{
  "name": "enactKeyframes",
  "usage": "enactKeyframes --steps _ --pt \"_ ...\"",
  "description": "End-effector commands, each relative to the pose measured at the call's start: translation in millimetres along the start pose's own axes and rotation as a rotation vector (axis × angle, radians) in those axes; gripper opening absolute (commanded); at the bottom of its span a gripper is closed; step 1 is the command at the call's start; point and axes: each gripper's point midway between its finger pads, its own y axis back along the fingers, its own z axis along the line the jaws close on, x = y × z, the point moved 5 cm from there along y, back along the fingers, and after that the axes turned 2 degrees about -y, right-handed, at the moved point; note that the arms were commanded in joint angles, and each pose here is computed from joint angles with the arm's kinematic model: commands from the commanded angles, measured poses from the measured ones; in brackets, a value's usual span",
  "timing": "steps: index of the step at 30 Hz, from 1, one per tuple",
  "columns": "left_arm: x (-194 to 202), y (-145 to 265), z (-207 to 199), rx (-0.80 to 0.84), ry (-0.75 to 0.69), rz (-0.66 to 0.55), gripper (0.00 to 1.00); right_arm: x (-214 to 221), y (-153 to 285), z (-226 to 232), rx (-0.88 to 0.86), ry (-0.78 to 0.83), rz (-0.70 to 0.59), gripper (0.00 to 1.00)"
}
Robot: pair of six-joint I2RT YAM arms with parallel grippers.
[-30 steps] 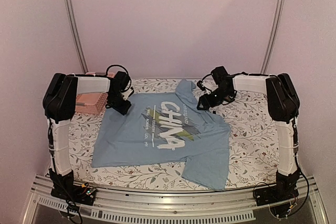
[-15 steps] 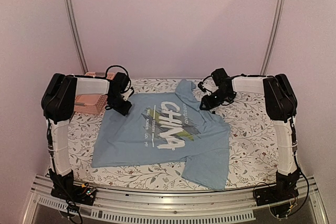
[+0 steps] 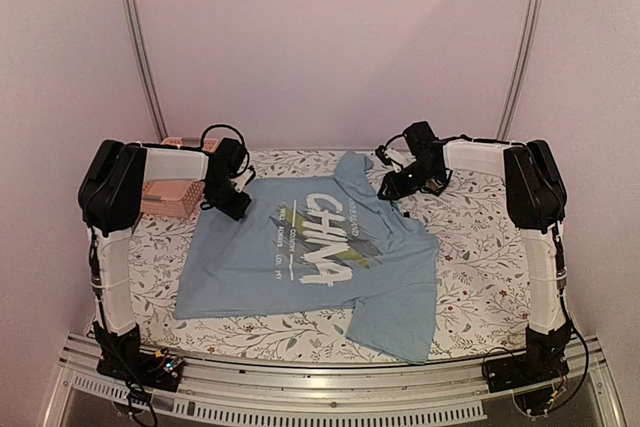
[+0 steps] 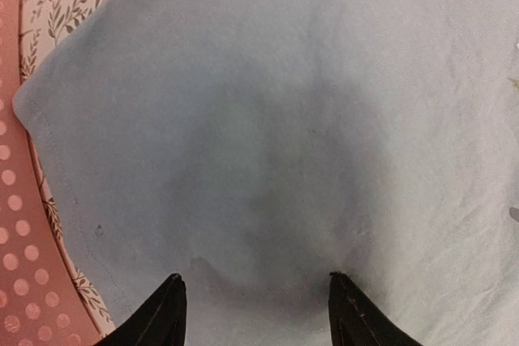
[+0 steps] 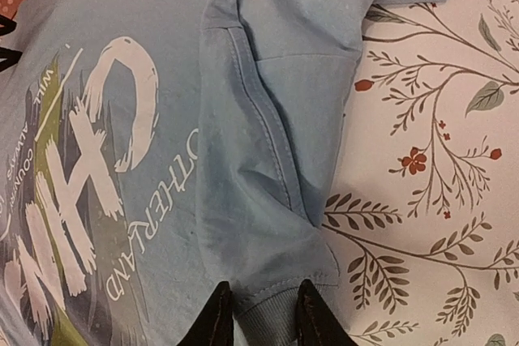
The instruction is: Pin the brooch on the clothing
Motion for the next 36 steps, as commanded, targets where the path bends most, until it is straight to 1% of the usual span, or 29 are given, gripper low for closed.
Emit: enactKeyframes --steps 1,3,7,9,11,14,15,19,22,25,31,36 --pt "31 -19 -7 0.003 -0.043 0.112 0.60 1 2 -4 0.020 -0.004 0.007 0.28" --pt "31 -19 -6 -0.006 -0.043 0.113 0.60 5 0 -7 0.031 -0.007 0.022 0.26" --pt "30 -18 -4 -0.007 -0.040 0.108 0.60 14 -3 -8 0.031 -0.017 0.047 0.27" --pt "31 -18 -3 -0.009 -0.041 0.112 0.60 18 -4 -10 0.042 -0.026 0.058 0.25" --pt "33 -18 -2 -0.016 -0.043 0.117 0.60 23 -6 -13 0.057 -0.031 0.073 0.18" --pt "36 -19 -1 -0.028 -0.049 0.127 0.60 28 -6 -22 0.085 -0.054 0.083 0.01" --pt "37 -20 0 -0.034 -0.049 0.132 0.60 29 -5 -28 0.100 -0.070 0.081 0.00" --pt "45 -25 4 -0.064 -0.064 0.165 0.60 24 14 -73 0.218 -0.206 0.011 0.00" --pt "51 -30 5 -0.070 -0.068 0.189 0.60 17 35 -97 0.283 -0.298 -0.062 0.00" --pt "53 -33 4 -0.063 -0.068 0.196 0.60 13 42 -100 0.286 -0.300 -0.088 0.00" --pt "55 -34 8 -0.068 -0.063 0.202 0.60 29 33 -103 0.297 -0.321 -0.055 0.00" --pt "58 -33 10 -0.065 -0.058 0.213 0.60 39 38 -98 0.293 -0.361 -0.046 0.00"
